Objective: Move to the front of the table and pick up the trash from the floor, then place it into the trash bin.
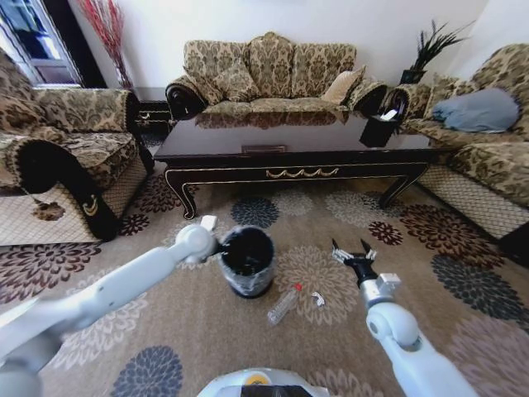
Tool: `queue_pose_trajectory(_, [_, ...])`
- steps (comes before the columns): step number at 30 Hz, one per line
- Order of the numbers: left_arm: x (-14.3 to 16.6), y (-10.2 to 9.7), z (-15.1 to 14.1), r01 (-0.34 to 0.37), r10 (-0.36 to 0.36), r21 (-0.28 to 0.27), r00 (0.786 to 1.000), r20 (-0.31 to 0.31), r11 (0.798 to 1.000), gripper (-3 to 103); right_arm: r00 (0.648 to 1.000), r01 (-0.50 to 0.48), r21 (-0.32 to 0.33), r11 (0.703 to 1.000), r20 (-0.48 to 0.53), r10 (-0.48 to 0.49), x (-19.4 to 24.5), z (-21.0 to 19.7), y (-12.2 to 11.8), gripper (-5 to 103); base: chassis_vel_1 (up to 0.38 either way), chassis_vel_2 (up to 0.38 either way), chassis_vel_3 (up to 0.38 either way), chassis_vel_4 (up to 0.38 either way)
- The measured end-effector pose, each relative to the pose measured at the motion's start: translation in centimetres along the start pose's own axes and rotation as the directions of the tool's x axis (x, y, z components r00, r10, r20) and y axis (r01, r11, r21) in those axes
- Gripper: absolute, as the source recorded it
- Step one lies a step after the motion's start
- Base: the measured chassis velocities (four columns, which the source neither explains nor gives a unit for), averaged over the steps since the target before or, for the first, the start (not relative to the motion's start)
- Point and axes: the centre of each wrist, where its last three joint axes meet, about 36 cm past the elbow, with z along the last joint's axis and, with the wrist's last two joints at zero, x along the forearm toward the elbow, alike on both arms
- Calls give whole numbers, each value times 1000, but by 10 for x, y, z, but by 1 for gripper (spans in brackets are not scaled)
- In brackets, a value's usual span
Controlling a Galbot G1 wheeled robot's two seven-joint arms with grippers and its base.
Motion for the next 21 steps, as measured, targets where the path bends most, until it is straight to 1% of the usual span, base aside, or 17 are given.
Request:
queue_pose_trajectory(1, [0, 10, 7, 9, -9, 12, 1000, 3, 1000, 0, 1000, -7, -4, 1000, -17, 7, 2, 7, 2, 100, 0, 0, 0, 0])
queue_pose_trajectory(3, [5, 33, 16, 44, -44, 18, 998, 43, 999, 0, 998, -15, 4, 1000, -61, 15, 7, 27, 9, 100, 0, 0, 0, 0])
queue_pose_trajectory(4, [5, 33, 16, 44, -44, 18, 998, 43, 999, 0, 998, -15, 4, 1000, -61, 15, 7, 27, 9, 100, 0, 0, 0, 0])
queue_pose_trajectory(7, [16, 46, 16, 41, -44, 40, 996, 82, 998, 0, 996, -16, 32, 999, -91, 19, 8, 50, 15, 100, 0, 0, 0, 0])
queue_pose_trajectory(9, [19, 48, 16, 35, -39, 49, 995, 90, 998, 0, 995, -18, 39, 999, -100, 22, 7, 57, 17, 100, 0, 0, 0, 0])
queue_pose_trajectory(12, [23, 49, 16, 20, -28, 75, 994, 106, 997, 0, 987, -28, 73, 997, -156, 40, 4, 96, 16, 100, 0, 0, 0, 0])
queue_pose_trajectory(14, [23, 47, 19, 10, -18, 76, 995, 103, 997, 0, 980, -31, 87, 996, -195, 48, 3, 123, 13, 100, 0, 0, 0, 0])
queue_pose_trajectory(15, [23, 47, 19, 10, -18, 76, 995, 103, 997, 0, 980, -31, 87, 996, -195, 48, 3, 123, 13, 100, 0, 0, 0, 0])
queue_pose_trajectory(17, [24, 44, 23, 3, -10, 73, 995, 99, 997, 0, 972, -37, 87, 996, -230, 56, -1, 147, 10, 100, 0, 0, 0, 0])
queue_pose_trajectory(18, [24, 44, 23, 3, -10, 73, 995, 99, 997, 0, 972, -37, 87, 996, -230, 56, -1, 147, 10, 100, 0, 0, 0, 0])
queue_pose_trajectory(21, [25, 41, 25, -4, -3, 70, 995, 97, 998, 0, 964, -54, 78, 995, -254, 72, -10, 173, 3, 100, 0, 0, 0, 0])
